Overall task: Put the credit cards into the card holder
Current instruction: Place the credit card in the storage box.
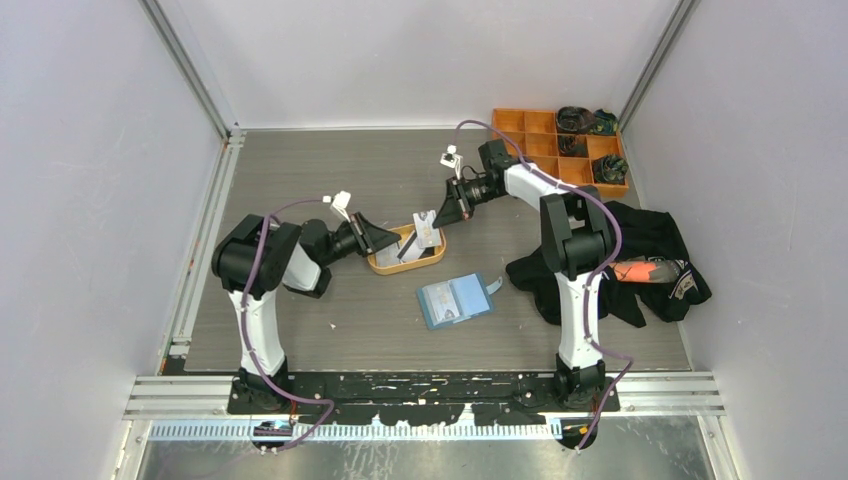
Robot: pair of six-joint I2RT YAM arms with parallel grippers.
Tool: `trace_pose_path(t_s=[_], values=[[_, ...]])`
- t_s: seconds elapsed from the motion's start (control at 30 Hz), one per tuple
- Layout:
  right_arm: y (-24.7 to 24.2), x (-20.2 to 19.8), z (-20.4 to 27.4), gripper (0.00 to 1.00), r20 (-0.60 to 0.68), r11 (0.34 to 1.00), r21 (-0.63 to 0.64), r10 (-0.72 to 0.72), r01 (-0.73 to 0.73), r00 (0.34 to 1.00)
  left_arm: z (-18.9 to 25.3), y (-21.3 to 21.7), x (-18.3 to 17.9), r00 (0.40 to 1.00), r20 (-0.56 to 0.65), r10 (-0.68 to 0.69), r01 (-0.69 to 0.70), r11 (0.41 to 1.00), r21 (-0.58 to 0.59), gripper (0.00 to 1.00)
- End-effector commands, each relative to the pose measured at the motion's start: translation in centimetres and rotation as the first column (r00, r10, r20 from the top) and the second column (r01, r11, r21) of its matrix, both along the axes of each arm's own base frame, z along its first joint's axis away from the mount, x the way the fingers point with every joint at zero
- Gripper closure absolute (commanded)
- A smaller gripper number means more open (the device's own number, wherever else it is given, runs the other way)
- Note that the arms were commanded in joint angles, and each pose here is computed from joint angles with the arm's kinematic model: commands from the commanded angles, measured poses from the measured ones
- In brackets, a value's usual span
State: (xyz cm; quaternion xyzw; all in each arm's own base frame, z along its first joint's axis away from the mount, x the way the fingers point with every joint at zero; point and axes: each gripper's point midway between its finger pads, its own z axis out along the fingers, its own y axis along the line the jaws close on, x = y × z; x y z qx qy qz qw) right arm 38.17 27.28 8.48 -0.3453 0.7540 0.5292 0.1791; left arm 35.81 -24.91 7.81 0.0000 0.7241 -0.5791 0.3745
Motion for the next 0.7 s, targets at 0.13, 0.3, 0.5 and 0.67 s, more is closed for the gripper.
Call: trace_pose_path(t_s=[0.13, 0.3, 0.5, 0.67], values=[[-0.5, -0.9, 5.4, 0.99, 0.065, 0.998, 0.05, 0.027, -0.03, 0.998, 3.6, 2.5, -0.1, 0.984, 0.134, 0.12, -0.12, 0.993, -0.002, 0.75], [-1.4, -2.8, 7.8, 0.99, 0.075, 0.994, 0.045, 0.098, -0.101, 0.992, 6.5, 2.7, -1.0, 0.972, 0.213, 0.104, -0.105, 0.994, -0.006, 0.73], [-3.0, -6.6, 10.3, 0.99, 0.08, 0.989, -0.007, 0.148, -0.148, 0.986, 10.0, 2.5, -3.0, 0.954, 0.291, 0.078, -0.08, 0.997, -0.005, 0.73], [-4.7, -9.5, 10.5, 0.99, 0.06, 0.99, -0.103, 0.107, -0.101, 0.992, 11.4, 0.6, -6.2, 0.941, 0.339, -0.004, -0.068, 0.977, 0.2, 0.67]])
